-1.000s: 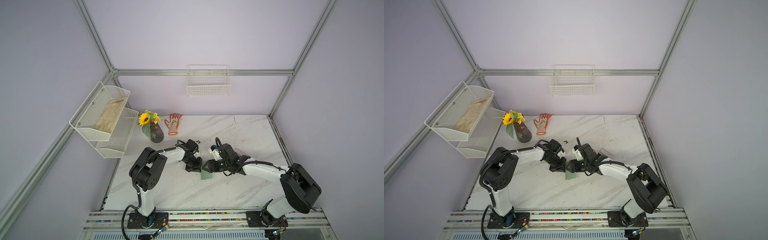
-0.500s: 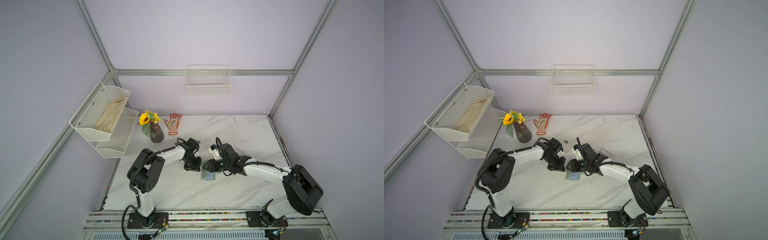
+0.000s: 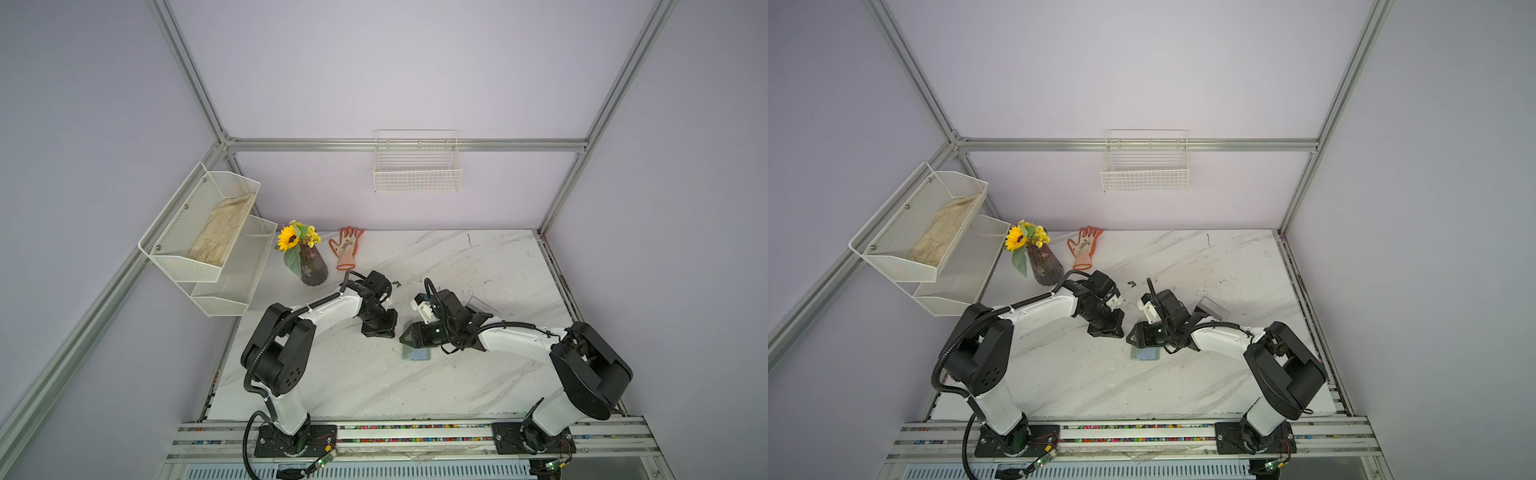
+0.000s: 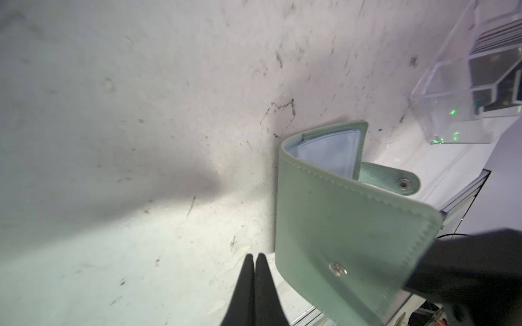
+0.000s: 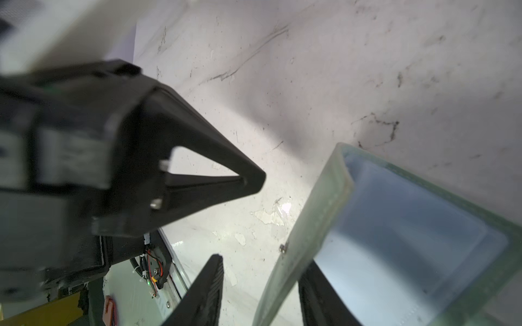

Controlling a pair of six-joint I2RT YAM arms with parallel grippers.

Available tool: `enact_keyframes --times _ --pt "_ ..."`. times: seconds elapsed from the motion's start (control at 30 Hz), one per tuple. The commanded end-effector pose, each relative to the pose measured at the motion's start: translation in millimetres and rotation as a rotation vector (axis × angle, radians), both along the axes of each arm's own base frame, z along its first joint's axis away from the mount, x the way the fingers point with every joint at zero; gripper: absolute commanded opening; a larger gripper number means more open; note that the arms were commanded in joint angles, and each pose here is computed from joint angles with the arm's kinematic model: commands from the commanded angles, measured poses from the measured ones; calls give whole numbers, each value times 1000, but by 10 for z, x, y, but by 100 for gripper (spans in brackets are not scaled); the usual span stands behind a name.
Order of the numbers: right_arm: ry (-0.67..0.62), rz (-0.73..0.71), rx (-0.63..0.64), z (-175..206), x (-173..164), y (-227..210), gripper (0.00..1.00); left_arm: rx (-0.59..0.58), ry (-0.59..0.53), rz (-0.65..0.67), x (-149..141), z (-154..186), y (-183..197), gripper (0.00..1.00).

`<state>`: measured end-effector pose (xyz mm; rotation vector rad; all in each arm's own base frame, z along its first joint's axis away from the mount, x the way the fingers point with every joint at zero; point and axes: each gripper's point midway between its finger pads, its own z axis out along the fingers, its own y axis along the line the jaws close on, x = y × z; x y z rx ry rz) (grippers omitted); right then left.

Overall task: Insert credit cards into a card holder
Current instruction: Open the card holder at the center of the board.

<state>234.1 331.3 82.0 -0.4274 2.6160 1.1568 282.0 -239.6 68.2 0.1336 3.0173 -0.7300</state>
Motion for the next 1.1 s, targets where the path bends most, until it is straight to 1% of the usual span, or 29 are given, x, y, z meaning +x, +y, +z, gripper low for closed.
enact_keyframes --times 0.0,0.17,0.27,0.47,0.7,0.8,0.83,0.87,0.9,1.07 --pt "-7 31 41 55 20 191 48 -16 -111 23 188 418 167 0" --pt "-4 66 47 25 -18 347 50 -13 -137 82 253 551 432 0" --pt "-11 80 37 49 -28 410 53 -16 -140 99 259 573 498 0" --pt "-18 79 18 39 -19 436 59 -35 -137 104 264 592 484 0" --pt "11 55 -12 -167 -33 387 59 -95 -175 93 396 803 368 0" --pt "30 45 -28 -305 -48 359 55 -120 -182 87 457 873 307 0" --pt "37 43 -32 -348 -56 356 52 -128 -180 85 472 884 287 0" --pt "49 47 -31 -391 -75 361 47 -137 -179 83 487 891 267 0" --pt "59 53 -27 -429 -92 366 45 -146 -174 83 494 888 249 0" --pt "86 59 -44 -582 -150 342 44 -188 -160 81 494 874 167 0"
